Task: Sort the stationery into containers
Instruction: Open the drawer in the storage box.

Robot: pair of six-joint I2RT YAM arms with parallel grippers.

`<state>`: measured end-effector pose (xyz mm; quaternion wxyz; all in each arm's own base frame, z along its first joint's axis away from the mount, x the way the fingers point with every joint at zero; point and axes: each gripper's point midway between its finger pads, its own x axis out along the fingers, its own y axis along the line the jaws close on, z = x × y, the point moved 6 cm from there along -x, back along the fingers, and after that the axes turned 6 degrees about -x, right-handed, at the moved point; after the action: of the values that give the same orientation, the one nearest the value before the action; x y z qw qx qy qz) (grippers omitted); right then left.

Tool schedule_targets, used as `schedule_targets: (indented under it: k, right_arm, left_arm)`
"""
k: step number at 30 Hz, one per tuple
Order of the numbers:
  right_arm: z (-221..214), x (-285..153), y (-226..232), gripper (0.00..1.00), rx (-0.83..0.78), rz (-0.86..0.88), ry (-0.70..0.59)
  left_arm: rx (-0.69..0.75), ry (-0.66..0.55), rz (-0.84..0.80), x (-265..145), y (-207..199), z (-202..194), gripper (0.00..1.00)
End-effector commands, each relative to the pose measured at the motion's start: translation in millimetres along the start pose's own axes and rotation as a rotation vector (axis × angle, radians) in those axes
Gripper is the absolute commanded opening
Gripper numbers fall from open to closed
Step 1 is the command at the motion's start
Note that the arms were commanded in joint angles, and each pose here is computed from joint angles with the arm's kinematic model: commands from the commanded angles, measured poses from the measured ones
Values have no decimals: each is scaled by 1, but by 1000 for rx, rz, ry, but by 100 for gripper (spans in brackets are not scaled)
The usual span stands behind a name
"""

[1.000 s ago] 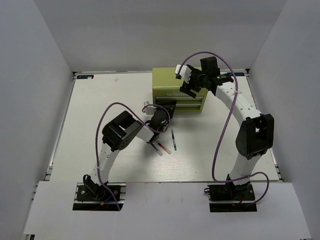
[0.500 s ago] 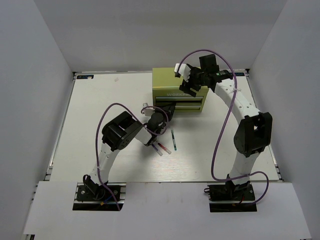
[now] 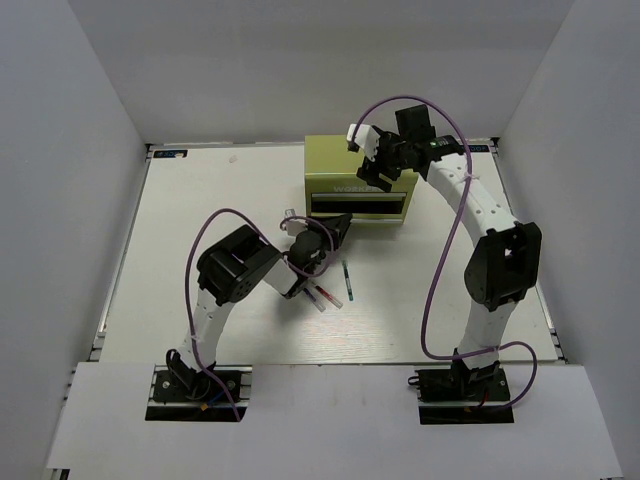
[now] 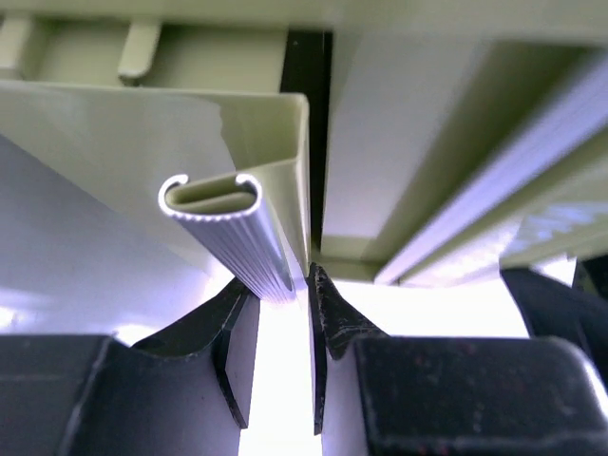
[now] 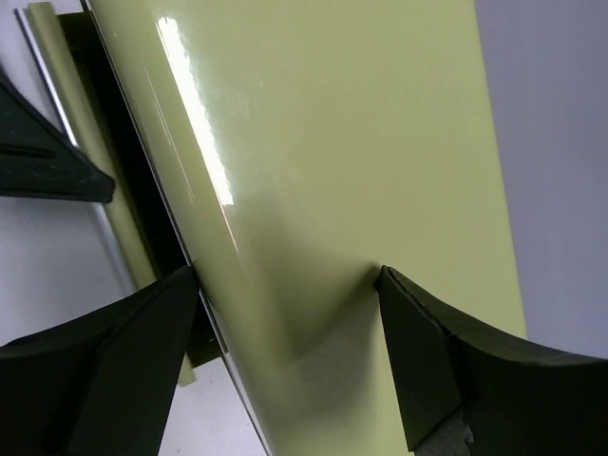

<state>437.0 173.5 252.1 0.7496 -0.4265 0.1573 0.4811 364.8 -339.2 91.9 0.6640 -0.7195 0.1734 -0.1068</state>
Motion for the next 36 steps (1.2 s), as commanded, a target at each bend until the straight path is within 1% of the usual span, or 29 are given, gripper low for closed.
schedule_targets:
  k: [1, 2, 4, 5, 9, 12, 13, 14, 16, 17, 18, 20, 21, 23, 24, 26, 27, 28, 30, 31, 32, 33, 35, 36]
  right_arm:
    - [-37, 25, 11, 79, 111, 41, 133]
    - [-37, 27, 13, 79, 111, 44, 135]
    - [-36, 27, 13, 79, 111, 46, 136]
    - [-38, 27, 13, 79, 114, 46, 139]
    - [-40, 27, 14, 79, 123, 45, 145]
    - [-40, 28, 16, 79, 124, 50, 146]
    - [-43, 27, 16, 79, 130, 49, 150]
    - [-41, 29, 17, 80, 124, 54, 148]
    - [-41, 27, 17, 80, 125, 50, 146]
    - [-39, 26, 18, 82, 124, 55, 142]
    - [-39, 25, 17, 83, 121, 50, 138]
    - [-37, 23, 18, 85, 121, 45, 128]
    - [-37, 21, 17, 85, 117, 42, 125]
    - [-34, 18, 17, 86, 114, 38, 111]
    - [-33, 16, 17, 86, 114, 37, 113]
    - [-29, 11, 17, 88, 107, 35, 103]
    - [-28, 8, 17, 90, 104, 31, 101]
    - [-27, 6, 18, 90, 99, 35, 101]
    - [-25, -4, 19, 90, 94, 26, 95]
    - [-25, -6, 20, 90, 94, 25, 95]
    - [-18, -19, 20, 90, 81, 4, 81]
    - [-21, -19, 24, 90, 81, 12, 85]
    - [-19, -29, 29, 90, 65, -1, 82]
    - [-18, -35, 33, 90, 50, -6, 82]
  left_arm:
    - [92, 7, 10, -18, -6, 6, 0]
    - [86, 9, -8, -22, -15, 6, 0]
    - [115, 19, 17, -33, -8, 10, 0]
    - [122, 36, 35, -39, -5, 6, 0]
    - [135, 43, 69, -61, 1, 11, 0]
    - [135, 65, 73, -67, -3, 10, 0]
    - [147, 65, 82, -67, 0, 10, 3]
    - [151, 73, 94, -68, 2, 9, 11]
    - [147, 84, 85, -66, -1, 7, 23]
    - [146, 96, 86, -66, -1, 6, 30]
    - [153, 107, 76, -65, -4, 3, 41]
    - [161, 120, 69, -63, -9, 1, 49]
    - [169, 132, 55, -61, -13, -2, 56]
    - [182, 146, 46, -61, -20, -5, 61]
    - [193, 159, 37, -62, -23, -6, 66]
    - [204, 186, 35, -63, -30, -10, 68]
    - [201, 195, 25, -64, -35, -11, 70]
    - [231, 218, 28, -66, -35, -13, 72]
    - [256, 243, 24, -71, -43, -15, 72]
    - [286, 270, 28, -74, -44, -17, 75]
    - [307, 285, 40, -78, -43, -17, 75]
    - [334, 300, 74, -81, -39, -17, 75]
    - [383, 346, 69, -90, -50, -20, 76]
    - [411, 367, 113, -97, -41, -18, 76]
